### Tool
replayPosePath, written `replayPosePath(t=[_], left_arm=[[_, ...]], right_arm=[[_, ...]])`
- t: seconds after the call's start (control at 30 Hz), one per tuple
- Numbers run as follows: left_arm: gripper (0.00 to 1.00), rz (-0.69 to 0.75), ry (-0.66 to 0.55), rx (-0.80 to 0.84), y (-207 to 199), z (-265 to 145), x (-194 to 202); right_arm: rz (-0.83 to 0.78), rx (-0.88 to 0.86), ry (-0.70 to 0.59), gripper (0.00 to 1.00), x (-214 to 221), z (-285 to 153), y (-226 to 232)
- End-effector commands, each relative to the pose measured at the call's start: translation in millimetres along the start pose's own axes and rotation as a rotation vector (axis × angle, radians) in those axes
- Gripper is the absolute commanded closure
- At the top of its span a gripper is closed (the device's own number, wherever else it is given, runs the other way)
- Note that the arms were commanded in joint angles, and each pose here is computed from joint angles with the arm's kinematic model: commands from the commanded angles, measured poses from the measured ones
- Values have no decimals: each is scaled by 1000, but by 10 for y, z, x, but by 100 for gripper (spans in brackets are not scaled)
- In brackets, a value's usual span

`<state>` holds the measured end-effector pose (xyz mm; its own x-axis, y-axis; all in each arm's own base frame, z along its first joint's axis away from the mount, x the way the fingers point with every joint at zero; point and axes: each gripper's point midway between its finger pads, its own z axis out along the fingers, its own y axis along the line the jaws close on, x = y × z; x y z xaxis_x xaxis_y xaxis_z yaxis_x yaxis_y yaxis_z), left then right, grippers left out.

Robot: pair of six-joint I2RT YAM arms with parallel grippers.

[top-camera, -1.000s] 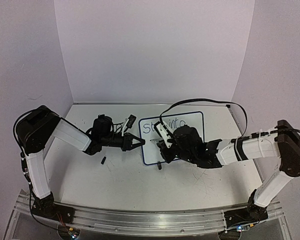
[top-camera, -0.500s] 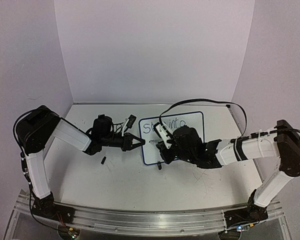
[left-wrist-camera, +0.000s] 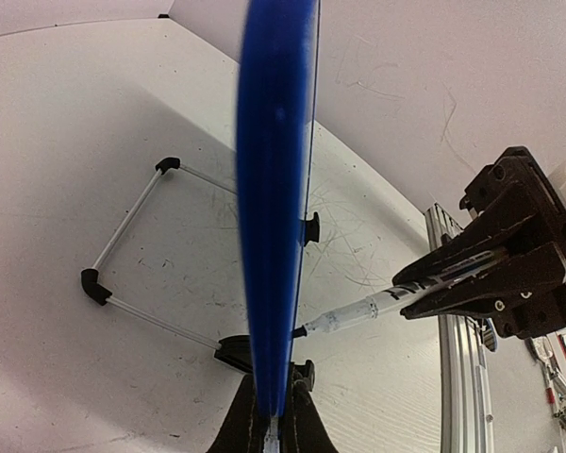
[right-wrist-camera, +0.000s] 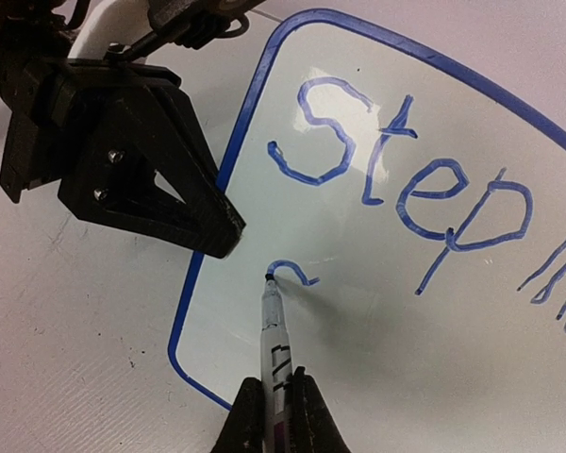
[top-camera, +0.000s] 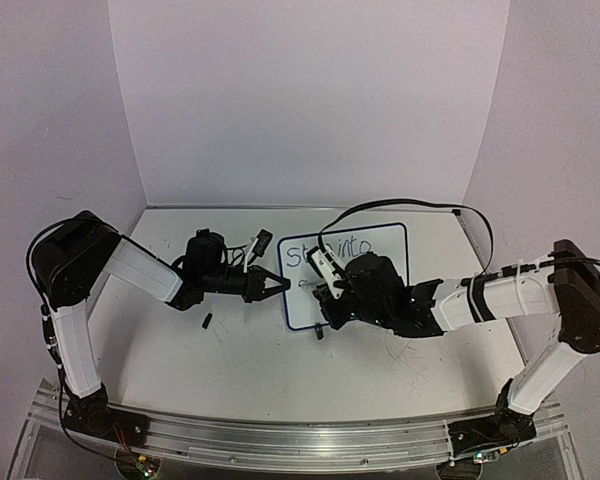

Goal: Write a sentence on the whiteboard

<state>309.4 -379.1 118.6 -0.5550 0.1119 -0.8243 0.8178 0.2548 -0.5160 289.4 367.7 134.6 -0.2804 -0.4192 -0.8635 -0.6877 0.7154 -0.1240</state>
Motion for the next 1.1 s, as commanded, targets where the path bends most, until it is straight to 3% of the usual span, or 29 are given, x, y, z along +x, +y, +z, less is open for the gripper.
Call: replayPosePath(t=[0.0,1.07], left_arm=[[100,18,0,-58,100,-33,17],[100,14,5,-65,115,-36,31]], right_arm=[[13,33,0,100,-1,-37,-58],[17,90,26,100,117,-139,-182]])
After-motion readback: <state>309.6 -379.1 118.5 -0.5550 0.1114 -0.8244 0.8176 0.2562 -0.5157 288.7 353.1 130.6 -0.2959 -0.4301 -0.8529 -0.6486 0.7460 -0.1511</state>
